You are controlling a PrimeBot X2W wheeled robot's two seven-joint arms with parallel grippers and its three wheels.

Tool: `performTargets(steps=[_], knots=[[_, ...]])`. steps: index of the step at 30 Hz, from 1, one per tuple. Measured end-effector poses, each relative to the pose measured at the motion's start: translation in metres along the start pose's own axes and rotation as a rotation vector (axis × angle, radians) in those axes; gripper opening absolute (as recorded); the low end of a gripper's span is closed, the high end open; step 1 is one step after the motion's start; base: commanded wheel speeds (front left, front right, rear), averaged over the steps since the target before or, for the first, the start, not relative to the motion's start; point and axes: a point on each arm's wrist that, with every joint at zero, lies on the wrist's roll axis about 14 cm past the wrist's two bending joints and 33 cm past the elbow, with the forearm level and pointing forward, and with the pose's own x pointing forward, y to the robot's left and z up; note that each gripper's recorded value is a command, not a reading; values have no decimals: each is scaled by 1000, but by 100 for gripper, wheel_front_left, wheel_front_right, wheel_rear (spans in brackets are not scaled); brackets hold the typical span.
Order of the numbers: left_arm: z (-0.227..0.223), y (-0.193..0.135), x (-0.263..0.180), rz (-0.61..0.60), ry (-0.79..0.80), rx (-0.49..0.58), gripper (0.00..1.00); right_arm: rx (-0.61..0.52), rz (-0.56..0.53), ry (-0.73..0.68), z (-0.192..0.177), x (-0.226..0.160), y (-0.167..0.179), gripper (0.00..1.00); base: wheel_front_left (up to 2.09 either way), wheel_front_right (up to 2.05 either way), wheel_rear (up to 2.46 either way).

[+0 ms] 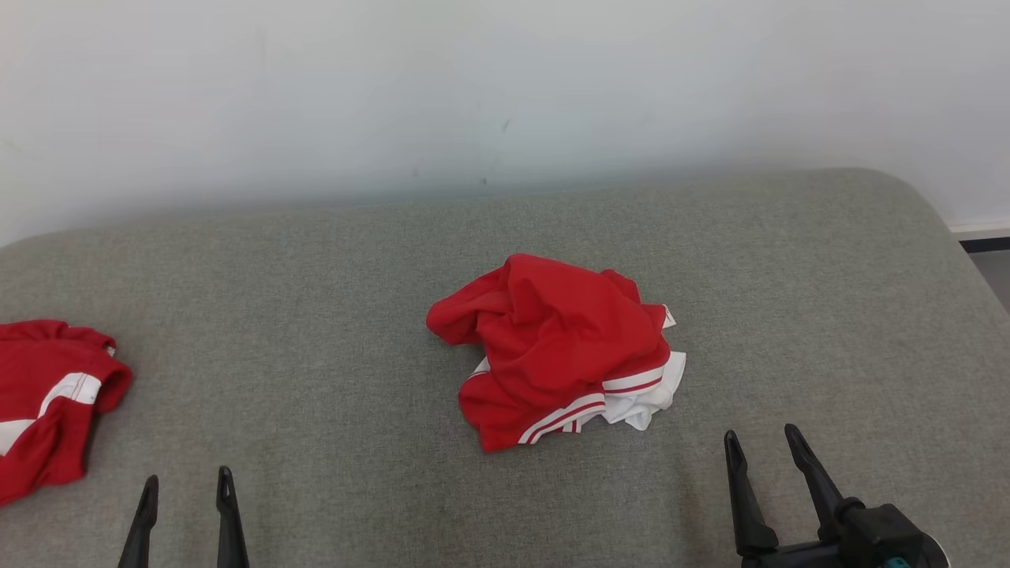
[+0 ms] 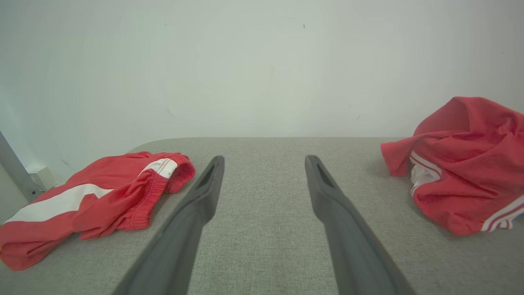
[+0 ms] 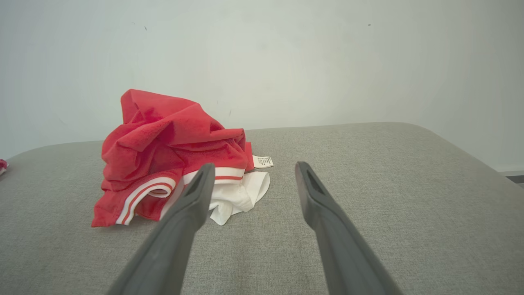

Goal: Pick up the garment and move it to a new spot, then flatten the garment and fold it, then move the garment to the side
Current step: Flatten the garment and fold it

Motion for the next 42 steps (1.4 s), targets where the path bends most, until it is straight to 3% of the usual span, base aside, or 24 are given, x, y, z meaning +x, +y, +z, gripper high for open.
performTargets(steps=[42], knots=[[-6,-1,0,9,17,-20,100,1,2,17,-5,-3,1,100,0,0,0]])
